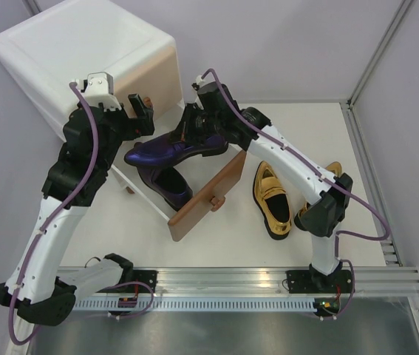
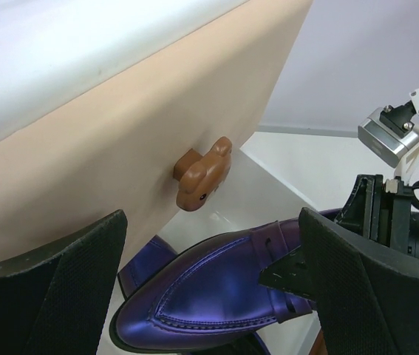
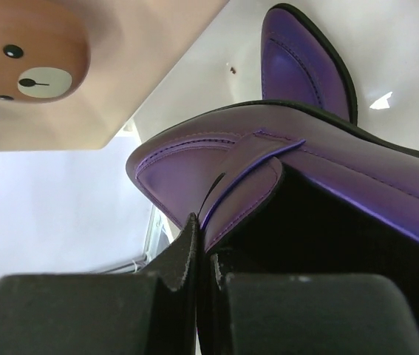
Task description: Place and organize the shoes in the shoe cabinet
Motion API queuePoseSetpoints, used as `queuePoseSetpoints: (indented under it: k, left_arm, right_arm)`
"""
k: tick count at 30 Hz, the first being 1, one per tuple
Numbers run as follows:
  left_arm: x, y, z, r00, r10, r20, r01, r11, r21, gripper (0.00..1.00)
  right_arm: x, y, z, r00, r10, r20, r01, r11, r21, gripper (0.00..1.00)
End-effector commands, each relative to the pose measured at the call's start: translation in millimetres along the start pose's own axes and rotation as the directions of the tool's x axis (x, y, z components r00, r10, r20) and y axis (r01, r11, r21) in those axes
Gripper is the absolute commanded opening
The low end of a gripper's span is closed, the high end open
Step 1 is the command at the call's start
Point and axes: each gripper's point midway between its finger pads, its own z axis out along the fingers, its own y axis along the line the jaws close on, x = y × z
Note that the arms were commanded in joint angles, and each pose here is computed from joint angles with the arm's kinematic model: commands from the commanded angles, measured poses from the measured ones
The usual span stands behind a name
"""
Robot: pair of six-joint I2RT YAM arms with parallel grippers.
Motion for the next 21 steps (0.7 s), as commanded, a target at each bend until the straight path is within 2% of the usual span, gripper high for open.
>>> queuePoseSetpoints:
  k: [1,6,15,21]
  left_arm:
    - [-13.4,4.0,-4.9,0.998,0.003,0.057,-0.002,1.0,-0.016,1.0]
    - [-7.2,7.1,-4.9,0.999,0.004,0.049,-0.002,1.0,-0.027,1.0]
    - [-7.9,8.4,-6.3,0.999,0.007,0.054,-0.005,1.0,-0.031,1.0]
    - [-7.9,6.7,-6.3,0.999,0.005,0.053,-0.004,1.0,-0.021,1.0]
  right_arm:
    - [-19.0,41.7,-10.5,0.994,0.009,0.111,0.001,0.996,-0.089,0.01]
    - [-20.7,20.1,-5.0,0.979,0.074,0.189,-0.081,0.996,0.027,0.01]
    - [-30.0,8.5,12.9,0.933,0.179,0.311,-0.213,0.974,0.079,0.01]
    - [-41.3,-2.9,12.0,0.862,0.226,0.454,-0.311,0.942,0.122,0.01]
